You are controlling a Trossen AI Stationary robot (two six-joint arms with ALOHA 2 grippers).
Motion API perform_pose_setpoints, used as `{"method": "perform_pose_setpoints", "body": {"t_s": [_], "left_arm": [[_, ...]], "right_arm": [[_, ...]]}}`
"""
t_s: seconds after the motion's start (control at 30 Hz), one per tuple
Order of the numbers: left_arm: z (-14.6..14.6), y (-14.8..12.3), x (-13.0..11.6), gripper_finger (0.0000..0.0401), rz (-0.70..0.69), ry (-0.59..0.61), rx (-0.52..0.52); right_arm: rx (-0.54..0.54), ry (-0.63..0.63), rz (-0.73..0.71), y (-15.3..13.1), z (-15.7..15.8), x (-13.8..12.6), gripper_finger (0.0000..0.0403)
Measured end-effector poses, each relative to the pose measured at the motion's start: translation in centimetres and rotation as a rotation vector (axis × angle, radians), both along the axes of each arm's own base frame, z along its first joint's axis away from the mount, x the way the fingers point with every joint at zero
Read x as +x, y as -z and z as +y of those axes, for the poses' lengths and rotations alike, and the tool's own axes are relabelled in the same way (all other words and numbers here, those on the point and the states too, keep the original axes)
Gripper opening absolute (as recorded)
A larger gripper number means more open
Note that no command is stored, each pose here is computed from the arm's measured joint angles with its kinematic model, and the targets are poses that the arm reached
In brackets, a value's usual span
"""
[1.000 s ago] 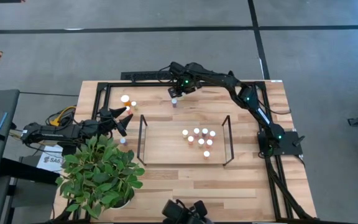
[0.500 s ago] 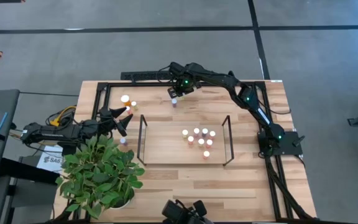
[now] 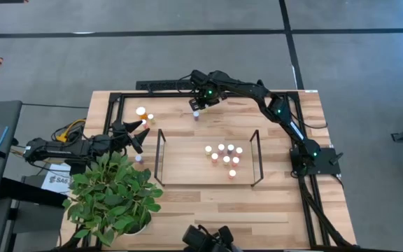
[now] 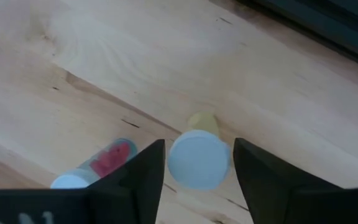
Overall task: Pick and place medicine bottles onto shelf by color
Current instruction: Put the yellow pill bottle on the shelf
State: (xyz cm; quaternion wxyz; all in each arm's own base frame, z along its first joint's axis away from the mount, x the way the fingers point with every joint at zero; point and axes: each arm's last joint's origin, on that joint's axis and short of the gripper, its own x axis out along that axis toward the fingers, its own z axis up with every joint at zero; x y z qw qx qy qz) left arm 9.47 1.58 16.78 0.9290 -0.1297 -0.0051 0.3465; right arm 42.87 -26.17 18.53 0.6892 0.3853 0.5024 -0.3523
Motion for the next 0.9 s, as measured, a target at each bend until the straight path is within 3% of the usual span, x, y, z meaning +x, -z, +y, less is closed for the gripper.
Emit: {"method": "perform_pose_setpoints", "body": {"t_s": [0.9], "left_arm": [[0.00, -0.01, 0.00, 0.0265, 0.000, 0.000, 0.000]], "right_arm": [[0.036, 0.033, 0.008, 0.05, 0.17, -0.15, 0.0230]]}}
